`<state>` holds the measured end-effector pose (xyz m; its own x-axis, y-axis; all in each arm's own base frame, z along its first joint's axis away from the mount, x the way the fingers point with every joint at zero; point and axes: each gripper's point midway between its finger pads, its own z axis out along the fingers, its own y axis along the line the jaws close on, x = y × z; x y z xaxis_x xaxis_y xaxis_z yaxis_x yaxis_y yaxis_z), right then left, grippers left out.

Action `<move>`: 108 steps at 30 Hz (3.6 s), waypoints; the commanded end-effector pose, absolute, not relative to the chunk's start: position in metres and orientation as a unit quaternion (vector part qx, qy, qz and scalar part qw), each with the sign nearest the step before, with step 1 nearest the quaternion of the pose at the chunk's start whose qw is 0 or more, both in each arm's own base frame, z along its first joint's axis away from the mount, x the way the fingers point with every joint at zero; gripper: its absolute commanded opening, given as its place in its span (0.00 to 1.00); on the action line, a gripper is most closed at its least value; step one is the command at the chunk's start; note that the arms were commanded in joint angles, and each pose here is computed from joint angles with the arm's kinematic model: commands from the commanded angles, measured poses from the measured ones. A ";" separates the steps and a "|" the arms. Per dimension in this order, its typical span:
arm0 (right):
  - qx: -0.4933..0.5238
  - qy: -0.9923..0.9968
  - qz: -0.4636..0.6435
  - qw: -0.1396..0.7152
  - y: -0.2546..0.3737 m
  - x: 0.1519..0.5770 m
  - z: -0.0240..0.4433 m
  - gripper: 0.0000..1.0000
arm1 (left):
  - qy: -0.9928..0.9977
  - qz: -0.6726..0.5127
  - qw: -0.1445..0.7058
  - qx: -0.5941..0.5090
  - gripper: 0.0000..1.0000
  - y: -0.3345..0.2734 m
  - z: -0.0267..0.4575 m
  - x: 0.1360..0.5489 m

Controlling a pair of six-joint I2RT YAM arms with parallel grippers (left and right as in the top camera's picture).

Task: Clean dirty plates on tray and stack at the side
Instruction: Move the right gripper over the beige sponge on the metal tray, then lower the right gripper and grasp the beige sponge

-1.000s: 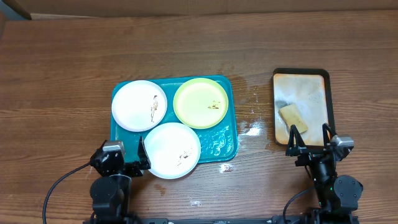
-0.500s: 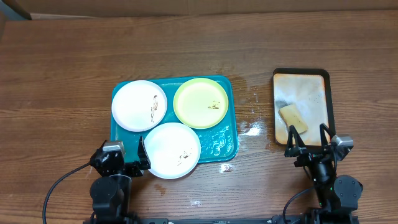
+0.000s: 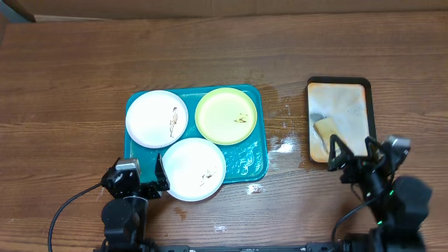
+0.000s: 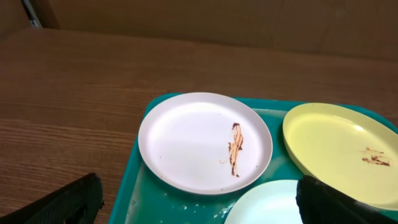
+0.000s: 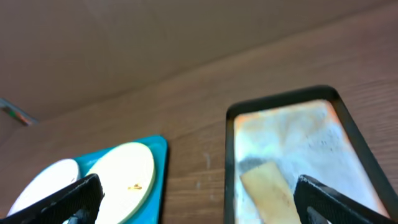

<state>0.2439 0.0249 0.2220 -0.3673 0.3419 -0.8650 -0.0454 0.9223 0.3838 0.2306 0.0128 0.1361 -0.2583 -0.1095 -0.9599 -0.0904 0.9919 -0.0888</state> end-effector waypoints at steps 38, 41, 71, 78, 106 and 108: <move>0.081 0.978 -0.076 0.178 -0.053 0.353 0.189 1.00 | 0.789 -0.010 0.610 -0.066 1.00 0.013 0.137 0.231; 0.087 0.975 -0.072 0.193 -0.052 0.360 0.191 1.00 | 0.789 -0.010 0.610 -0.066 1.00 0.013 0.137 0.231; 0.135 0.985 0.099 0.041 0.007 0.322 0.080 1.00 | 0.790 -0.010 0.610 -0.066 1.00 0.013 0.137 0.231; 0.141 0.986 0.092 -0.020 0.006 0.317 0.040 0.93 | 0.789 -0.010 0.610 -0.066 1.00 0.013 0.137 0.231; 0.151 0.986 0.065 0.003 -0.004 0.330 0.031 0.96 | 0.789 -0.010 0.610 -0.066 1.00 0.013 0.137 0.231; 0.151 0.986 0.066 -0.002 -0.004 0.331 0.025 0.93 | 0.789 -0.010 0.610 -0.066 1.00 0.013 0.137 0.231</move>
